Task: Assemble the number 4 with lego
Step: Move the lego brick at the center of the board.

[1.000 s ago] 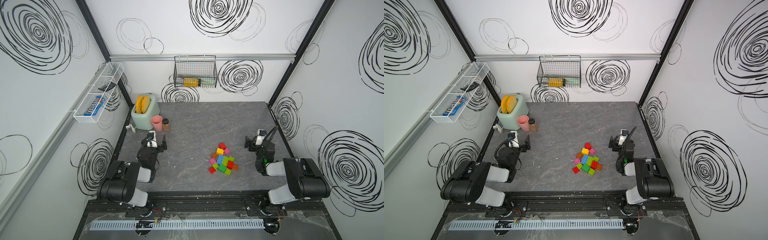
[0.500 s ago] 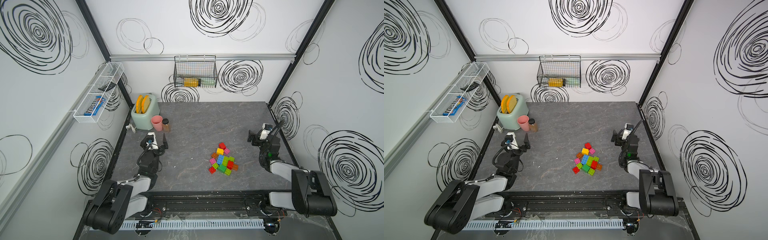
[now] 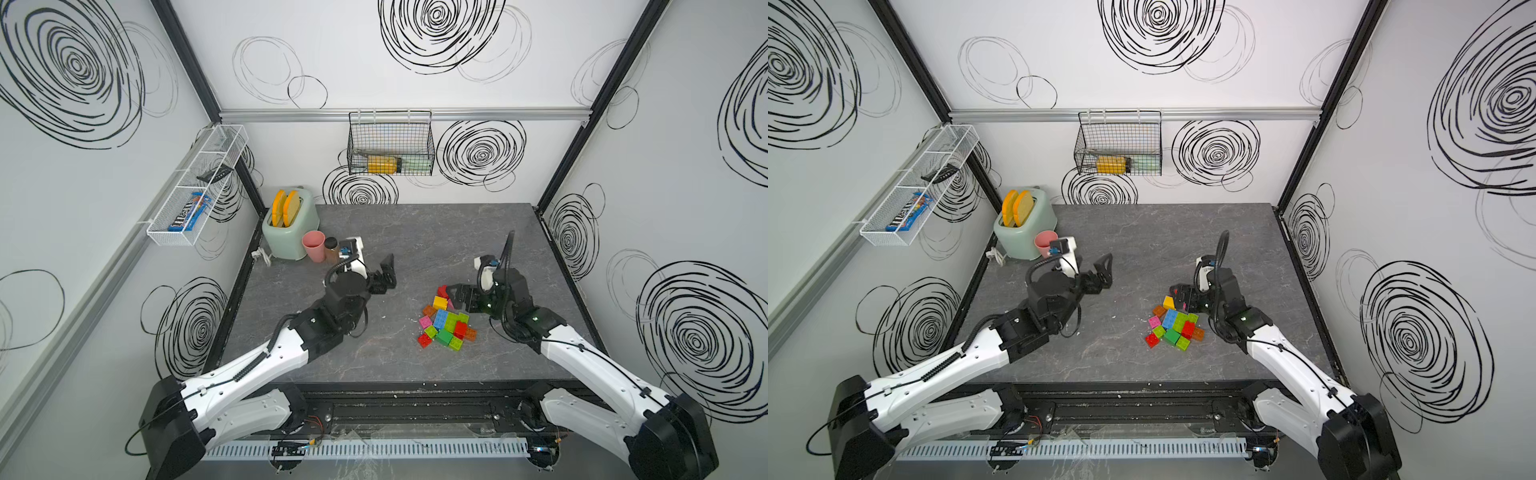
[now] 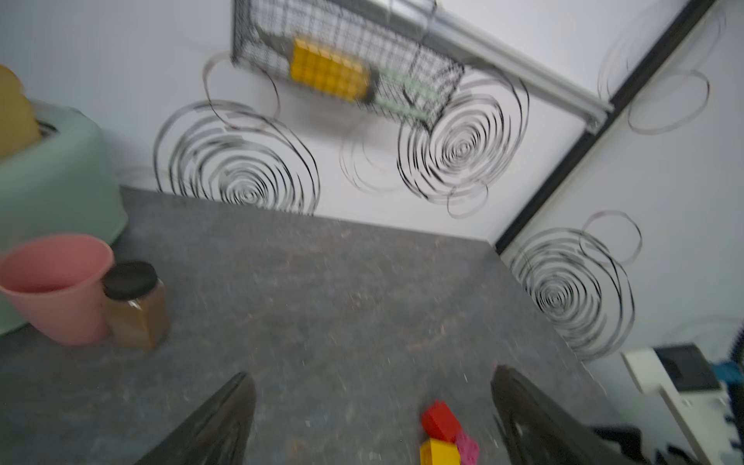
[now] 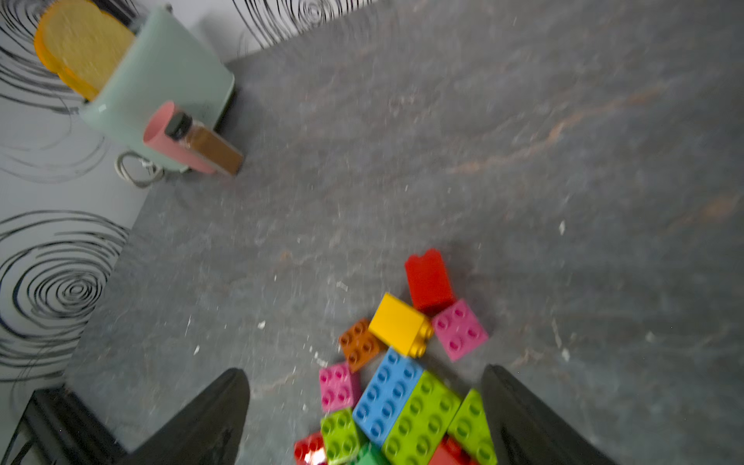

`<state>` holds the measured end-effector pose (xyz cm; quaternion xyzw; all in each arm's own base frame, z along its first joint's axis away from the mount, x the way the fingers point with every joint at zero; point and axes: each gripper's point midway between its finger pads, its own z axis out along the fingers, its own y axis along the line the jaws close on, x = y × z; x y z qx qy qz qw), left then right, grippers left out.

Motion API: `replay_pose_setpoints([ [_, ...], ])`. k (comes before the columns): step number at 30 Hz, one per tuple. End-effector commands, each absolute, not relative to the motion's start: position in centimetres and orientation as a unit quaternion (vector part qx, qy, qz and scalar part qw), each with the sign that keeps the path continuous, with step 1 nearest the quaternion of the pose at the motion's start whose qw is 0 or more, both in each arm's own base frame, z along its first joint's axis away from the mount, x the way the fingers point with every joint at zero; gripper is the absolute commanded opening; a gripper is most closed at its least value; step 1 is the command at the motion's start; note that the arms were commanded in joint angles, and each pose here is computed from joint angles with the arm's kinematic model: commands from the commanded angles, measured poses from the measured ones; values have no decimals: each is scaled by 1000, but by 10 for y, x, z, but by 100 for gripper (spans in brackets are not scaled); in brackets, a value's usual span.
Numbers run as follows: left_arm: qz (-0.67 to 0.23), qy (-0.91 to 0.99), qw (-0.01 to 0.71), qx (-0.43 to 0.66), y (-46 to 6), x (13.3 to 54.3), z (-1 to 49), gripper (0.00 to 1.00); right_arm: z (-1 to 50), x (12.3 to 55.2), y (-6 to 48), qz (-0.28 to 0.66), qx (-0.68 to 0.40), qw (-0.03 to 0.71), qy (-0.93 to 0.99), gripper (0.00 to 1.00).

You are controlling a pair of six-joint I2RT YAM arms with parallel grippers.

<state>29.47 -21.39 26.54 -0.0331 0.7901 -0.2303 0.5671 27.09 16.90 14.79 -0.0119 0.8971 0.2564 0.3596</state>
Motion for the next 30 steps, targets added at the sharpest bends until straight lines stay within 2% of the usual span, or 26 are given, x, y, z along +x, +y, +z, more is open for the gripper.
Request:
replay_pose_setpoints([
  [1,-227,892,391,-1,-226,232,157,96,99,216,146,178,36,236,955,94],
  [4,-232,916,326,34,-239,196,119,96,73,187,141,152,31,180,971,89],
  [7,-239,927,284,59,-249,178,95,96,56,170,152,162,6,142,977,79],
  [14,-250,927,277,31,-238,196,84,96,31,169,160,97,-16,120,988,56],
  [18,-287,921,264,-7,-226,202,76,96,20,166,167,93,-36,109,989,57],
  [30,-263,921,283,-42,-192,218,71,96,23,204,189,76,-70,153,983,59],
])
